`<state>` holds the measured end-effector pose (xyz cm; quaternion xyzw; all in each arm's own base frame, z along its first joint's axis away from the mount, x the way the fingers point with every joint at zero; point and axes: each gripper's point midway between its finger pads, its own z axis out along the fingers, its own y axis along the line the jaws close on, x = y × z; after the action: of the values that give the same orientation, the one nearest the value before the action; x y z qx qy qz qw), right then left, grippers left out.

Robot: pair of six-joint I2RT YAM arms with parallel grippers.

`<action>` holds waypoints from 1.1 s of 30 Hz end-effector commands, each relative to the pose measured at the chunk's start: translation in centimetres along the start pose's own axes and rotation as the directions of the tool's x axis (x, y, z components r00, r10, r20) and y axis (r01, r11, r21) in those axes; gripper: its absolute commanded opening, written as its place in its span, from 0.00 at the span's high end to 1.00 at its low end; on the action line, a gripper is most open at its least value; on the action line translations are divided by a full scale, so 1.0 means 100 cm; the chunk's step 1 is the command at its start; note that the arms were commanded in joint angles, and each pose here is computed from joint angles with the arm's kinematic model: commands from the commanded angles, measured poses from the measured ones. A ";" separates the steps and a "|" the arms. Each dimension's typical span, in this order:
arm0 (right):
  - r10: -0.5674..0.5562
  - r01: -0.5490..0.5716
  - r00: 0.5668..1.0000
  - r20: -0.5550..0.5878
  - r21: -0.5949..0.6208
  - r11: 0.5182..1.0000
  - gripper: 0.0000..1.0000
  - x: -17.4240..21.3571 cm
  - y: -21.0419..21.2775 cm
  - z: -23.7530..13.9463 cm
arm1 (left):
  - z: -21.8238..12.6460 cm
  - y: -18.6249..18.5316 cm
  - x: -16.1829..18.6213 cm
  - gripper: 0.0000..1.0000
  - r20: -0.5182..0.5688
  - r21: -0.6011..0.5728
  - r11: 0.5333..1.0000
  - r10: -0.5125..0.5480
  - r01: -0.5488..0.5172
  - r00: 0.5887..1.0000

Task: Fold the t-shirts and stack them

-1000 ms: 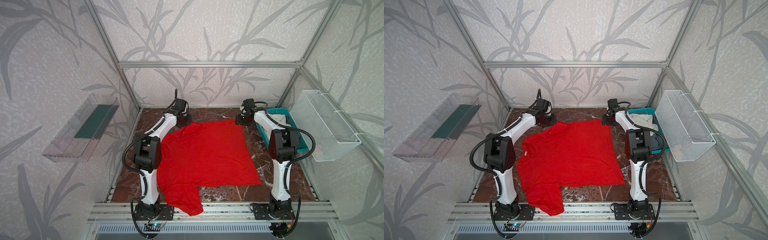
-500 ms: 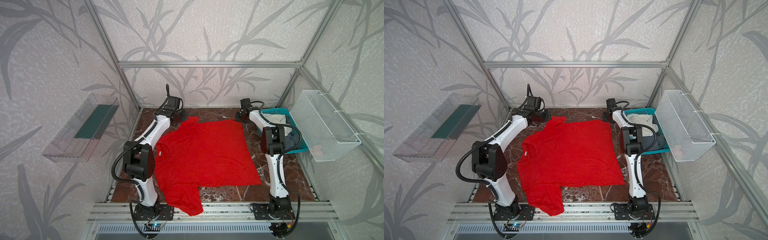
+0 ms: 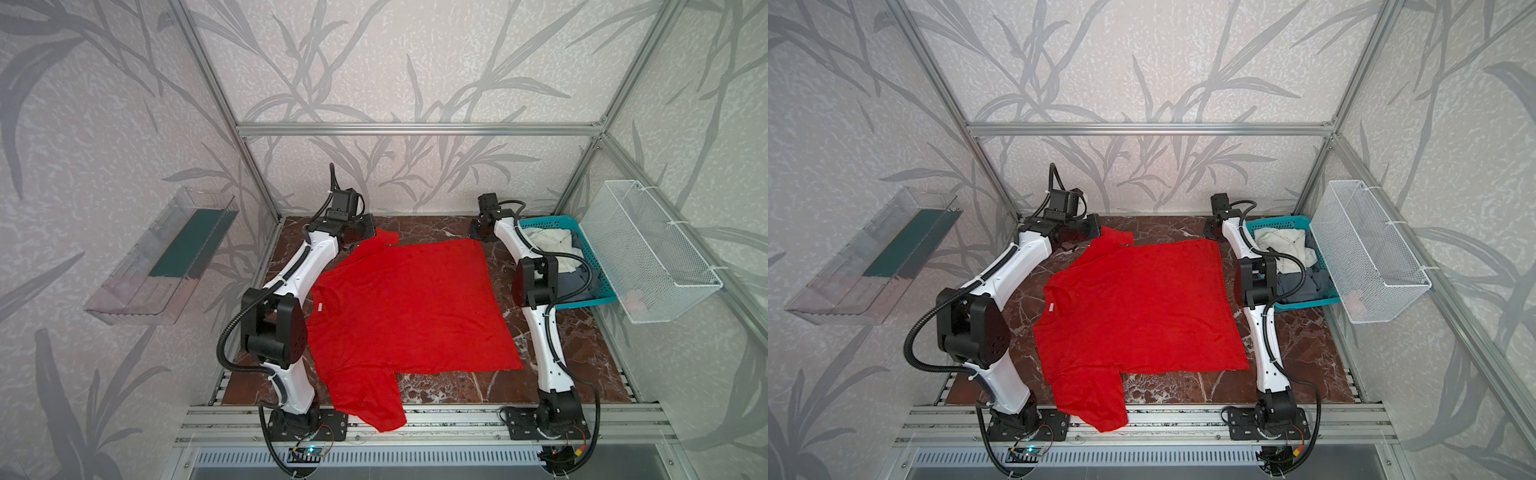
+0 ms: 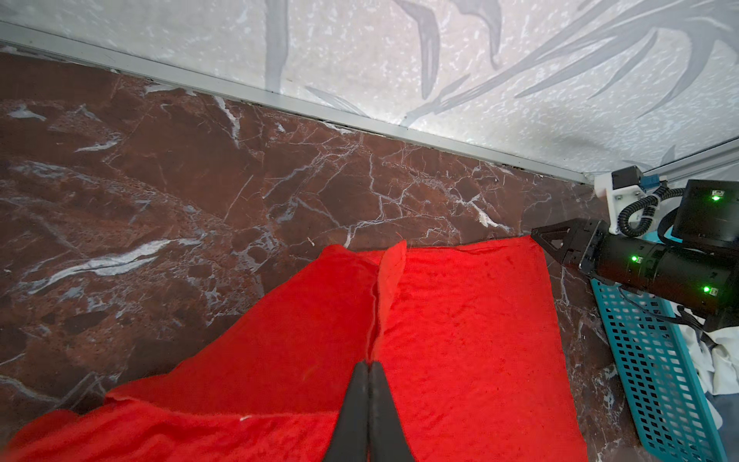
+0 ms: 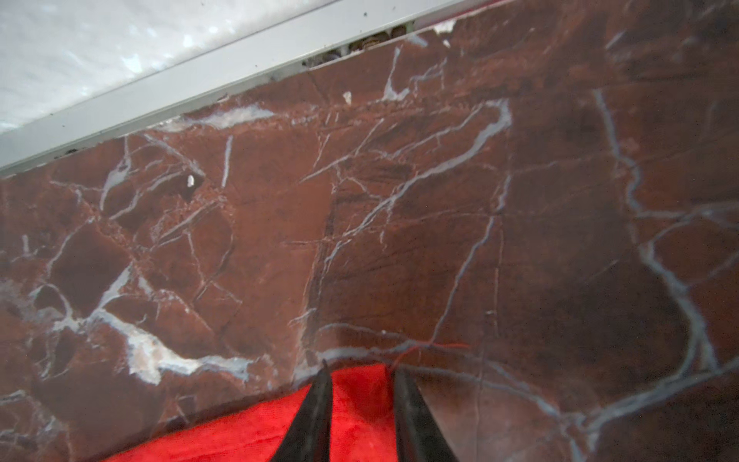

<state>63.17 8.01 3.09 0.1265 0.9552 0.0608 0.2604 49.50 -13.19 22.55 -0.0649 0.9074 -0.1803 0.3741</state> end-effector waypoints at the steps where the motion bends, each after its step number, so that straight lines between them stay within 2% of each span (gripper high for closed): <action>1: 0.002 -0.001 0.998 -0.055 0.013 1.000 0.81 0.012 -0.006 0.003 | -0.015 -0.001 -0.017 1.00 0.039 0.000 1.000 0.026 -0.026 0.999; 4: -0.004 0.004 0.998 -0.058 0.007 1.000 0.88 0.012 -0.005 0.003 | -0.015 0.005 -0.023 1.00 0.039 -0.027 0.999 0.034 -0.033 0.999; 7: -0.011 0.012 0.998 -0.055 0.007 1.000 1.00 0.010 -0.005 0.000 | -0.013 0.012 -0.030 1.00 0.044 -0.047 0.998 0.040 -0.038 0.998; 18: -0.045 0.049 0.993 0.109 -0.029 0.998 1.00 -0.043 0.001 -0.046 | 0.007 0.056 -0.076 1.00 0.063 -0.139 0.988 0.082 -0.073 0.995; 27: -0.092 0.102 0.986 0.140 -0.063 0.993 1.00 -0.056 0.009 -0.058 | 0.039 0.068 -0.105 1.00 0.049 -0.129 0.985 0.119 -0.112 0.992; 33: -0.119 0.131 0.984 0.135 -0.087 0.988 1.00 -0.053 0.014 -0.069 | 0.035 0.064 -0.120 1.00 0.063 -0.125 0.985 0.125 -0.117 0.990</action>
<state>64.45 7.52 7.58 0.0726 0.9479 0.0737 0.3013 61.46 -5.17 24.31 -0.0536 0.9035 -0.1008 0.4131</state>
